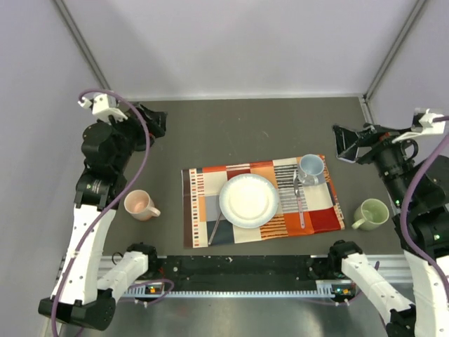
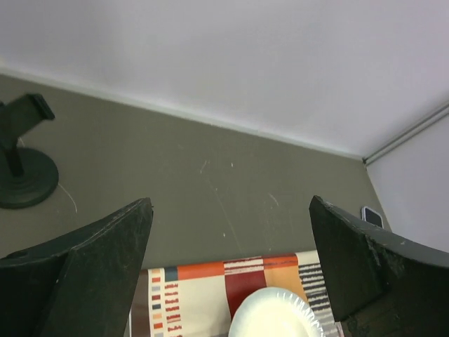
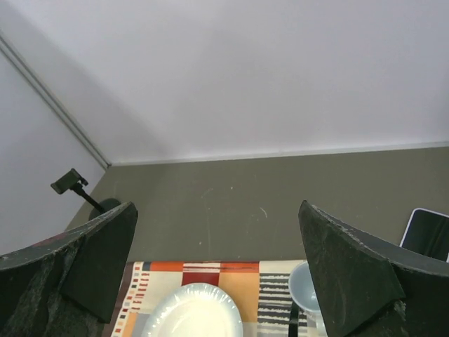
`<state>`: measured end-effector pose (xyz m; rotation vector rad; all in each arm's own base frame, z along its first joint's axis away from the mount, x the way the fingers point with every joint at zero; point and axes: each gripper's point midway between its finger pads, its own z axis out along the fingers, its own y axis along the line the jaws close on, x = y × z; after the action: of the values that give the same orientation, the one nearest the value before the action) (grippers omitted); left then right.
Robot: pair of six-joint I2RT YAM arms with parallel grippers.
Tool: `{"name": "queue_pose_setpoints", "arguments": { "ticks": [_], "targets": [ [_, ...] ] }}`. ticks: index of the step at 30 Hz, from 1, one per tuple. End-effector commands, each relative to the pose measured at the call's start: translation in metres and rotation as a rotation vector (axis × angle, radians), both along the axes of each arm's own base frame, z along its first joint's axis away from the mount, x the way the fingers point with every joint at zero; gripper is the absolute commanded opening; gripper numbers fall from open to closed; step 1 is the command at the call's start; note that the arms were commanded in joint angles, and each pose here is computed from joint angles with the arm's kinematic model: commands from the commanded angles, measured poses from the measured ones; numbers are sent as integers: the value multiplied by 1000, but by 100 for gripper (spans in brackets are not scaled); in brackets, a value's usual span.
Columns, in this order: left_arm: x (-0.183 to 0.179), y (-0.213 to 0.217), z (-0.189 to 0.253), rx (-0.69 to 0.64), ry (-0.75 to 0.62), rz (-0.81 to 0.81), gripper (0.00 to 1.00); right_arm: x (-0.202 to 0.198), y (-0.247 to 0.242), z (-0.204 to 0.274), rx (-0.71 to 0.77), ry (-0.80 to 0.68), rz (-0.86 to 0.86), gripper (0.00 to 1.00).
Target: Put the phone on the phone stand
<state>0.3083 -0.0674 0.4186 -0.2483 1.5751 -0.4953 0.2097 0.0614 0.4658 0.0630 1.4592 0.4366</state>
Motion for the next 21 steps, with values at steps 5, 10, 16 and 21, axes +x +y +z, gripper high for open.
{"name": "queue_pose_setpoints", "arguments": {
  "ticks": [5,10,16,21],
  "targets": [
    [22,-23,-26,-57,87,-128,99,58,42,-35,6,91,133,99],
    [27,-36,-30,-61,159,-218,99,114,108,-53,-23,74,226,99],
    [19,-14,-42,38,190,-130,99,155,220,-105,17,31,456,99],
    [19,13,-56,132,235,-11,99,169,287,-158,-47,124,594,99]
  ]
}}
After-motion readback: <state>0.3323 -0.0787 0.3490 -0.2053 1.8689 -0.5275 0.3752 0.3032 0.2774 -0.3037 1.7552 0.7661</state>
